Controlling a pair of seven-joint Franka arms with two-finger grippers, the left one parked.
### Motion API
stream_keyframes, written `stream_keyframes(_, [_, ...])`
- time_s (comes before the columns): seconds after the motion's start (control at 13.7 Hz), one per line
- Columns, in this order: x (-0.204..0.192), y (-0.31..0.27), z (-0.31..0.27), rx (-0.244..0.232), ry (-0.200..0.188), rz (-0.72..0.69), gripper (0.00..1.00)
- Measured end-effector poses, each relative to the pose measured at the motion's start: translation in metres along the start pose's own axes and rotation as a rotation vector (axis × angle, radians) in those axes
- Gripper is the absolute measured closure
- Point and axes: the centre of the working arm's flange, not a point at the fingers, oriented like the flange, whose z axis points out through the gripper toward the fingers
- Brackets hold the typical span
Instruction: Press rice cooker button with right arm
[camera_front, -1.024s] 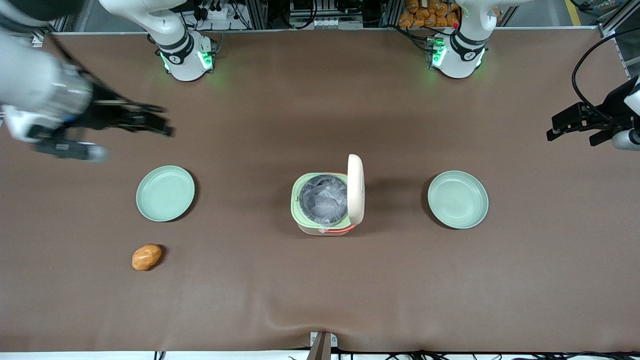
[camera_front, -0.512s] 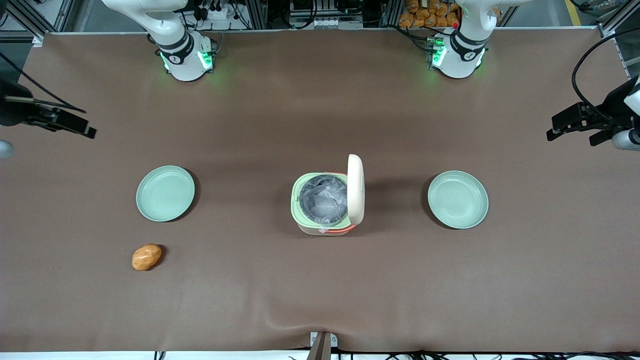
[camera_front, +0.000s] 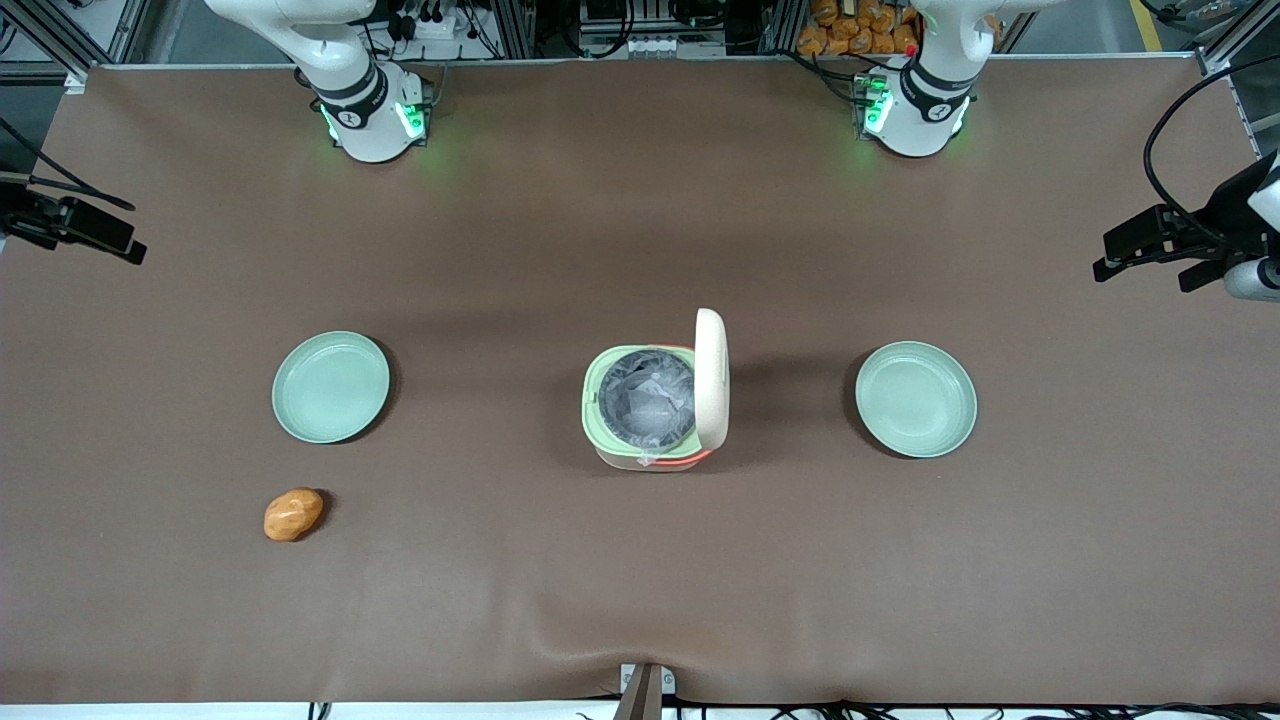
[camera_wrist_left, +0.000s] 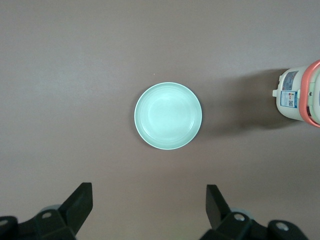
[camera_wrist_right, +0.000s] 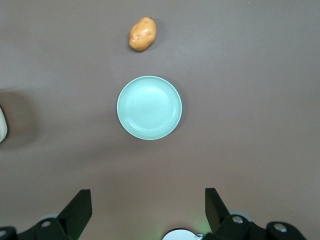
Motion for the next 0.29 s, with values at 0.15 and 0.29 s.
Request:
stream_keyframes(0.15, [0.0001, -0.0002, 0.0018, -0.003, -0.004, -0.001, 0.00])
stream_keyframes(0.29, [0.0002, -0.0009, 0.0040, -0.004, -0.008, -0.003, 0.00])
